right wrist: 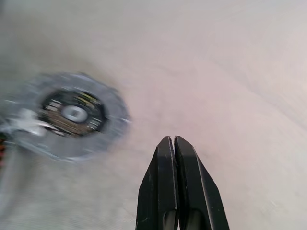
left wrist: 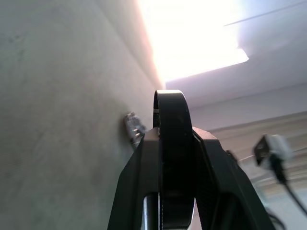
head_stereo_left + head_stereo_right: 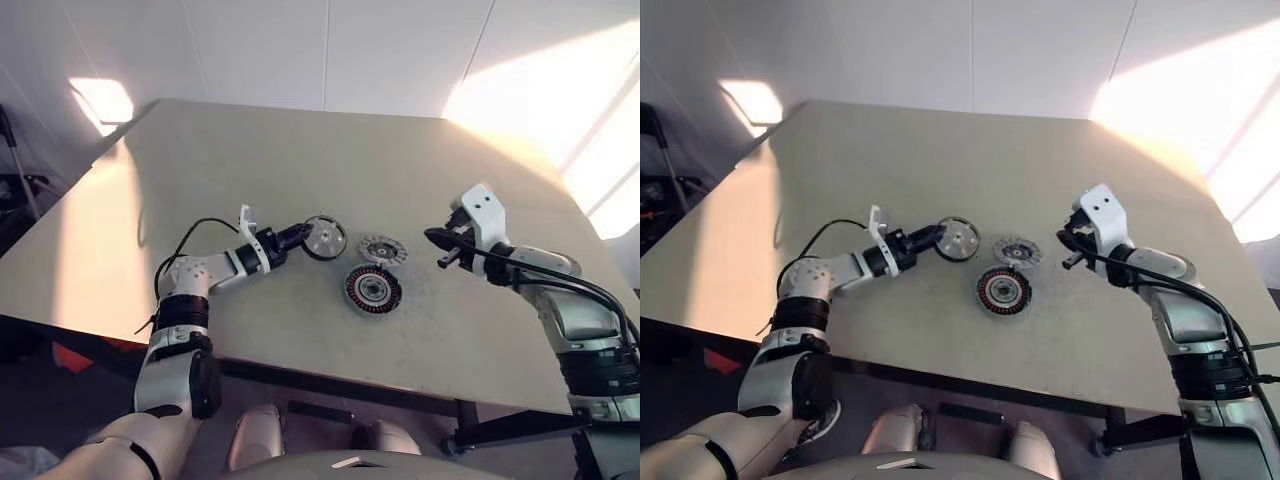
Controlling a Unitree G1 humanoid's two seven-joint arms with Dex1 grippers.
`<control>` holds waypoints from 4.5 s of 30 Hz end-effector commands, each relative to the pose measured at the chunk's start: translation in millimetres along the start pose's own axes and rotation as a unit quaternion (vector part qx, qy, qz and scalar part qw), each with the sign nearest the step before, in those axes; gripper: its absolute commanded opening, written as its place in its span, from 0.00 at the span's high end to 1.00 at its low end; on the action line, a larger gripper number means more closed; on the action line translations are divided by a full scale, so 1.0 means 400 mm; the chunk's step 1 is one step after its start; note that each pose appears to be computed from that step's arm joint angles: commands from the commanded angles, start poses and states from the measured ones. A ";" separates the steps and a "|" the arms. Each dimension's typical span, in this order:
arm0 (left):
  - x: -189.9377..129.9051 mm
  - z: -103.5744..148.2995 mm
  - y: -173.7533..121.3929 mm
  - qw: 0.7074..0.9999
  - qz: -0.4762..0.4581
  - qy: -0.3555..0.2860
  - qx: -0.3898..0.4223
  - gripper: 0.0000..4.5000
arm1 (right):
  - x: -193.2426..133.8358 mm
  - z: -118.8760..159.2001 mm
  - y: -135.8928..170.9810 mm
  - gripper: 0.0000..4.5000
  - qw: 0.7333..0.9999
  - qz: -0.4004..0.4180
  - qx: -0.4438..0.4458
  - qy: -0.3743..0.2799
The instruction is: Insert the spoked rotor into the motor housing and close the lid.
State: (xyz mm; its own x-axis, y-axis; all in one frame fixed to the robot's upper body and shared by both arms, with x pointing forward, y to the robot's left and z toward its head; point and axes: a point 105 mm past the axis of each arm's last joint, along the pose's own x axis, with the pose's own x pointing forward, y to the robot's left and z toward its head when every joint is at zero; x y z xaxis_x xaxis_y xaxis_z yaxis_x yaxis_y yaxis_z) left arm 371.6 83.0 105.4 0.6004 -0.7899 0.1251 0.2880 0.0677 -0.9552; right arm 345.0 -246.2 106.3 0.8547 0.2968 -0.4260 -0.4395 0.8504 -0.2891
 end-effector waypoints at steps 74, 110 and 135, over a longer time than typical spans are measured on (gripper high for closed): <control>0.026 -0.133 0.029 0.991 0.028 0.134 0.008 0.24 | -0.066 0.118 0.040 1.00 0.993 0.032 -0.006 -0.115; 0.003 -0.021 0.056 0.990 0.075 0.043 0.112 0.23 | -0.155 0.122 0.207 0.96 0.872 0.319 -0.370 -0.022; -0.046 -0.042 0.083 0.991 0.090 0.000 0.103 0.23 | 0.006 0.080 0.236 0.57 0.587 0.418 -0.693 -0.015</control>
State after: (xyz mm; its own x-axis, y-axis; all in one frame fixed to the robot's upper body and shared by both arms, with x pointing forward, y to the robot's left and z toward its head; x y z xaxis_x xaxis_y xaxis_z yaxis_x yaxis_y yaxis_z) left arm 357.1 88.5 58.2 0.6498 -0.7569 -0.0694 0.2966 0.3366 -0.8937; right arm 316.1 -153.2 99.6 0.1754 0.3677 -0.9133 -0.5222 -0.7516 -0.4029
